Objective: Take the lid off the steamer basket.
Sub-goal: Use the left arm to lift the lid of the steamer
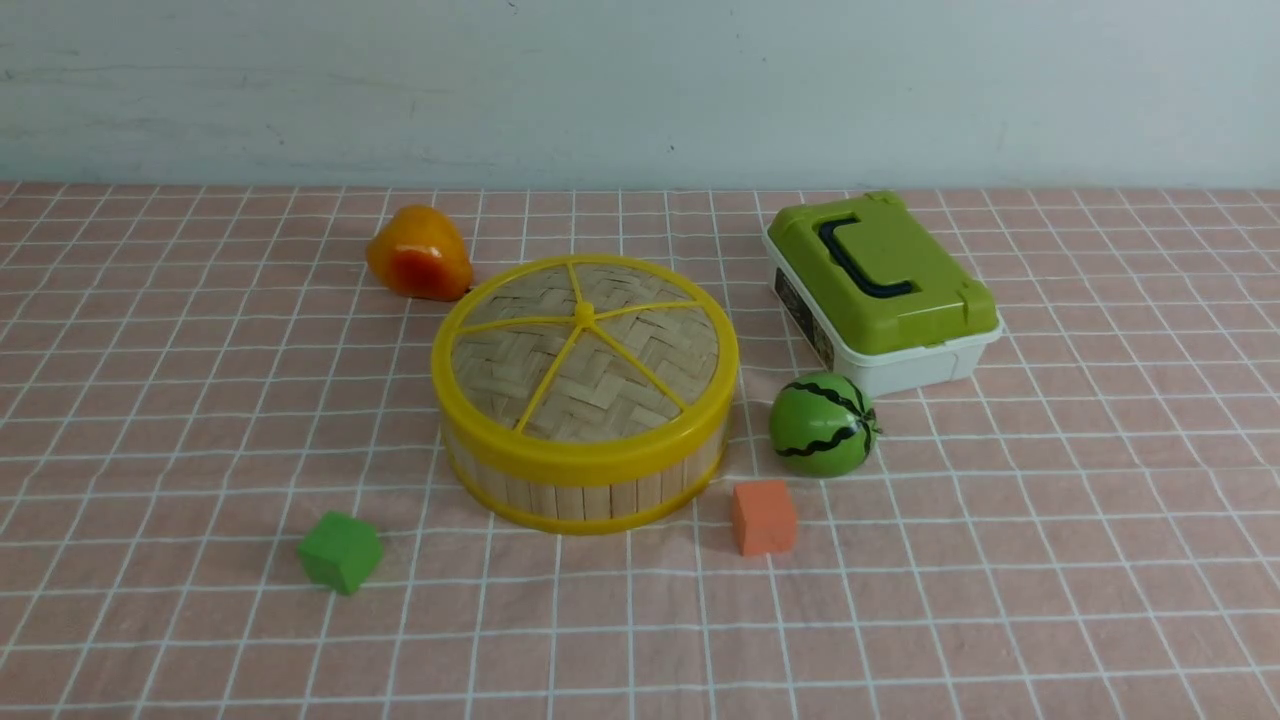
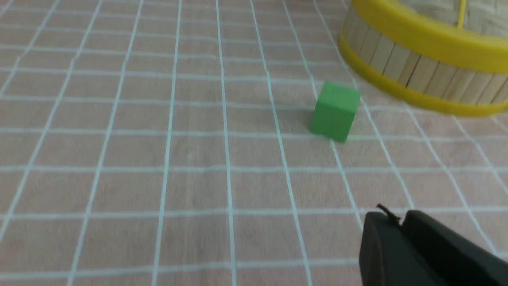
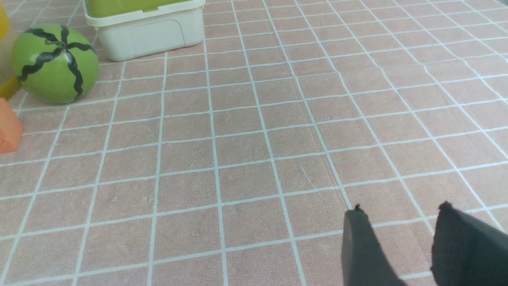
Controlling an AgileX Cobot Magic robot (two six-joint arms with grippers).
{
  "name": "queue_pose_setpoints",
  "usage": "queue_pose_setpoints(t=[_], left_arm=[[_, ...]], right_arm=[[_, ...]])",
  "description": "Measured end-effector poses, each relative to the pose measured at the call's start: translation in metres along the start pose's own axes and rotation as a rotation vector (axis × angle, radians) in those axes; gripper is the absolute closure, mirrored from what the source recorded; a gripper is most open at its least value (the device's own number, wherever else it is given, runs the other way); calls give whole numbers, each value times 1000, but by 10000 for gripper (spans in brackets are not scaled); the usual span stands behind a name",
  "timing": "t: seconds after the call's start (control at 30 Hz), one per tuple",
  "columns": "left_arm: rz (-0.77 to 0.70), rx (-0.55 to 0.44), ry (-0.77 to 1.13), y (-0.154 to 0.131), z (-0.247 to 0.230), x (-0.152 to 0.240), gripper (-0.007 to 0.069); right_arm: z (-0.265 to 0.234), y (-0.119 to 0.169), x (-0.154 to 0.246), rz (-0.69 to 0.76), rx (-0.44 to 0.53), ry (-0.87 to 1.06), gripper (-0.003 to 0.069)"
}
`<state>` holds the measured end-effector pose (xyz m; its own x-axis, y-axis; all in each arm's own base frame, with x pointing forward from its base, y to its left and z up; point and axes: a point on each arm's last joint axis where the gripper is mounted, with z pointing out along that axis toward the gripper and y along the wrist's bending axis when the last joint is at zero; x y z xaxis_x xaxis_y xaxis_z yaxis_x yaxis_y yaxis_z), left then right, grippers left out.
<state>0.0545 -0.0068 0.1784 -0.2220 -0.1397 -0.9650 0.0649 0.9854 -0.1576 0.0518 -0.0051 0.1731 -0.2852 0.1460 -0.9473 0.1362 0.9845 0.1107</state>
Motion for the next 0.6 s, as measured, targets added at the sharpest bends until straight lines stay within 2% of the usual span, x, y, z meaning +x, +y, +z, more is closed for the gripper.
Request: queue_pose_setpoints(t=[0.37, 0.47, 0.6], left_arm=[[-29, 19, -584, -1, -15, -50, 556], [-191, 80, -727, -1, -23, -60, 553], [-392, 174, -806, -1, -30, -68, 556]], right_arm=[[0, 0, 0, 0, 0, 0, 418], [0, 0, 0, 0, 0, 0, 418], [0, 0, 0, 0, 0, 0, 418]])
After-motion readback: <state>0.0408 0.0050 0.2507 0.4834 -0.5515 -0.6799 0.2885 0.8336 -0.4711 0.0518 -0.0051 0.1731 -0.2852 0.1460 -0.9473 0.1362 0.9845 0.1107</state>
